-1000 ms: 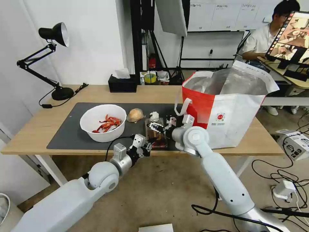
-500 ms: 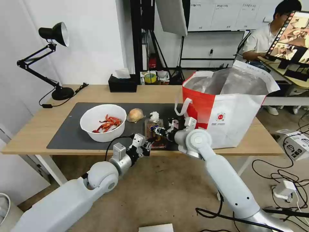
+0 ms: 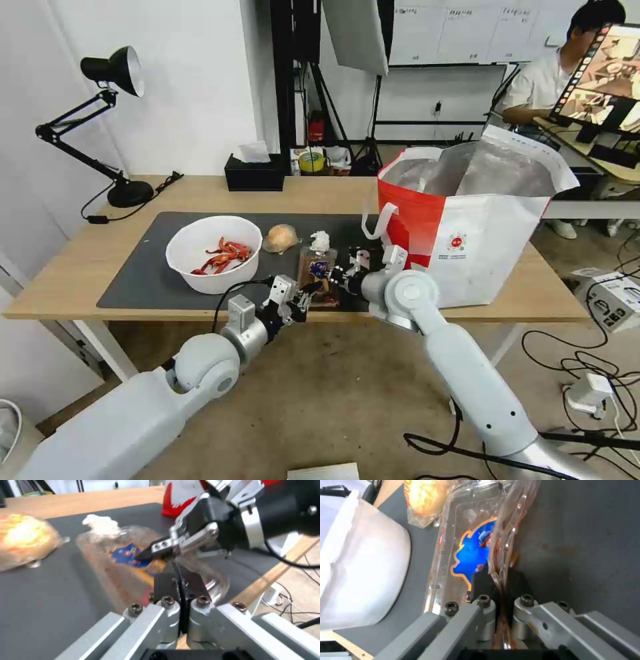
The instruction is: Pick up the trash from the table and place it into the takeout bag.
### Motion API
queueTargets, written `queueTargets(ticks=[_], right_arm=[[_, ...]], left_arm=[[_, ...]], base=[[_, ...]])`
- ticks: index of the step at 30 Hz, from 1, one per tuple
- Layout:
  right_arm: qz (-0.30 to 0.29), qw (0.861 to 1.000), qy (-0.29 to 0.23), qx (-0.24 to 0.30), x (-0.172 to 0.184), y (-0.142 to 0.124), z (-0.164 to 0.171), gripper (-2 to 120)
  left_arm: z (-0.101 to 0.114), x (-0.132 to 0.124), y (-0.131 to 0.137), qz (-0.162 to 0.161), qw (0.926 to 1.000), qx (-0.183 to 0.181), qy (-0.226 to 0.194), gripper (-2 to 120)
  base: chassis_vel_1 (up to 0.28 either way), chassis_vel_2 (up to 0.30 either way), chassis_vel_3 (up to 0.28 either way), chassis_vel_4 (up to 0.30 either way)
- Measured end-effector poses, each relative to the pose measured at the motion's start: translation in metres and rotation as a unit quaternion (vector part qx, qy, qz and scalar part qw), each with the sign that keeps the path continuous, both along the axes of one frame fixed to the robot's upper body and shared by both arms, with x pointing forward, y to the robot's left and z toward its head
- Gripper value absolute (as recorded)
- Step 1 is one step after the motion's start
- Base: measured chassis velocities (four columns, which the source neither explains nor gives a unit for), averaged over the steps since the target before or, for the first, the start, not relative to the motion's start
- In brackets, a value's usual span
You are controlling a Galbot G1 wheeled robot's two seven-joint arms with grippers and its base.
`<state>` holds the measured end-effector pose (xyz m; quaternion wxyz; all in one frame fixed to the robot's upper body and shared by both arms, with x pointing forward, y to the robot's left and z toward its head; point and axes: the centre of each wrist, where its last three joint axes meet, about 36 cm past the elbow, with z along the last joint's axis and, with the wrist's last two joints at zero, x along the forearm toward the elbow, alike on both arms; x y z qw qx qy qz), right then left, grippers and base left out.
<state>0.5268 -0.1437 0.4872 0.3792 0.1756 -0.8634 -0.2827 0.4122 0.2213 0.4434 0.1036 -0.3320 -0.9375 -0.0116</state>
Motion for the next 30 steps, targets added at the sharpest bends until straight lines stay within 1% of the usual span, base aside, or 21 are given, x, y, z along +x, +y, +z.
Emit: queueTargets(ticks=[2, 3, 4, 5, 6, 7, 8, 12, 17, 18, 19, 21, 22, 23, 24, 25, 27, 28, 29, 30], right_arm=[[0.000, 1.000, -0.002, 0.000, 0.001, 0.000, 0.001, 1], [0.003, 1.000, -0.004, 0.000, 0.004, 0.002, 0.003, 1], [0.003, 1.000, -0.004, 0.000, 0.004, 0.002, 0.003, 1], [0.008, 1.000, -0.007, 0.000, 0.007, 0.006, 0.005, 1], [0.008, 1.000, -0.007, 0.000, 0.007, 0.006, 0.005, 1], [0.019, 1.000, -0.013, 0.004, 0.011, 0.014, 0.010, 1], [0.021, 1.000, -0.015, 0.005, 0.011, 0.015, 0.011, 1], [0.020, 1.000, -0.021, 0.010, 0.010, 0.015, 0.015, 1], [0.015, 1.000, -0.025, 0.013, 0.007, 0.010, 0.017, 1], [0.013, 0.999, -0.027, 0.014, 0.005, 0.008, 0.018, 1], [0.013, 0.999, -0.027, 0.014, 0.005, 0.008, 0.018, 1], [0.008, 0.999, -0.030, 0.018, 0.002, 0.000, 0.021, 1], [0.008, 0.999, -0.030, 0.018, 0.002, 0.000, 0.021, 1], [0.005, 0.999, -0.034, 0.024, 0.000, -0.005, 0.024, 1], [0.004, 0.999, -0.036, 0.027, -0.002, -0.008, 0.026, 1], [0.004, 0.999, -0.036, 0.027, -0.002, -0.008, 0.026, 1], [0.003, 0.998, -0.046, 0.038, -0.006, -0.015, 0.035, 1], [0.004, 0.998, -0.053, 0.042, -0.009, -0.018, 0.040, 1], [0.004, 0.998, -0.053, 0.042, -0.009, -0.018, 0.040, 1], [0.006, 0.997, -0.062, 0.048, -0.012, -0.022, 0.046, 1]], left_arm=[[0.000, -0.003, 0.005, 0.004, 1.0000, 0.000, -0.001, 0], [0.003, -0.006, 0.013, 0.013, 0.9999, -0.002, -0.005, 0], [0.003, -0.006, 0.013, 0.013, 0.9999, -0.002, -0.005, 0], [0.006, -0.012, 0.022, 0.025, 0.9996, -0.003, -0.010, 0], [0.006, -0.012, 0.022, 0.025, 0.9996, -0.003, -0.010, 0], [0.009, -0.021, 0.033, 0.039, 0.9991, 0.000, -0.015, 0], [0.010, -0.023, 0.036, 0.041, 0.9990, -0.001, -0.018, 0], [0.019, -0.029, 0.038, 0.048, 0.9984, -0.007, -0.029, 0], [0.021, -0.037, 0.036, 0.058, 0.9977, -0.012, -0.031, 0], [0.020, -0.041, 0.036, 0.061, 0.9976, -0.012, -0.031, 5], [0.020, -0.041, 0.036, 0.061, 0.9976, -0.012, -0.031, 5], [0.017, -0.046, 0.034, 0.064, 0.9974, -0.014, -0.030, 17], [0.017, -0.046, 0.034, 0.064, 0.9974, -0.014, -0.030, 17], [0.016, -0.048, 0.034, 0.065, 0.9973, -0.017, -0.030, 23], [0.015, -0.050, 0.034, 0.066, 0.9972, -0.018, -0.029, 27], [0.015, -0.050, 0.034, 0.066, 0.9972, -0.018, -0.029, 27], [0.013, -0.056, 0.035, 0.071, 0.9969, -0.017, -0.029, 38], [0.013, -0.058, 0.037, 0.075, 0.9965, -0.018, -0.032, 41], [0.013, -0.058, 0.037, 0.075, 0.9965, -0.018, -0.032, 41], [0.012, -0.062, 0.039, 0.081, 0.9960, -0.019, -0.034, 46]], base=[[0.000, 0.000, 0.000, 0.000], [0.000, 0.000, 0.000, 0.000], [0.000, 0.000, 0.000, 0.000], [0.000, 0.000, 0.000, 0.000], [0.000, 0.000, 0.000, 0.000], [0.000, 0.000, 0.000, 0.000], [0.000, 0.000, 0.000, 0.000], [0.000, 0.000, 0.000, 0.000], [0.000, 0.000, 0.000, 0.000], [0.000, 0.000, 0.000, 0.000], [0.000, 0.000, 0.000, 0.000], [0.000, 0.000, 0.000, 0.000], [0.000, 0.000, 0.000, 0.000], [0.000, 0.000, 0.000, 0.000], [0.000, 0.000, 0.000, 0.000], [0.000, 0.000, 0.000, 0.000], [0.000, 0.000, 0.000, 0.000], [0.000, 0.000, 0.000, 0.000], [0.000, 0.000, 0.000, 0.000], [0.000, 0.000, 0.000, 0.000]])
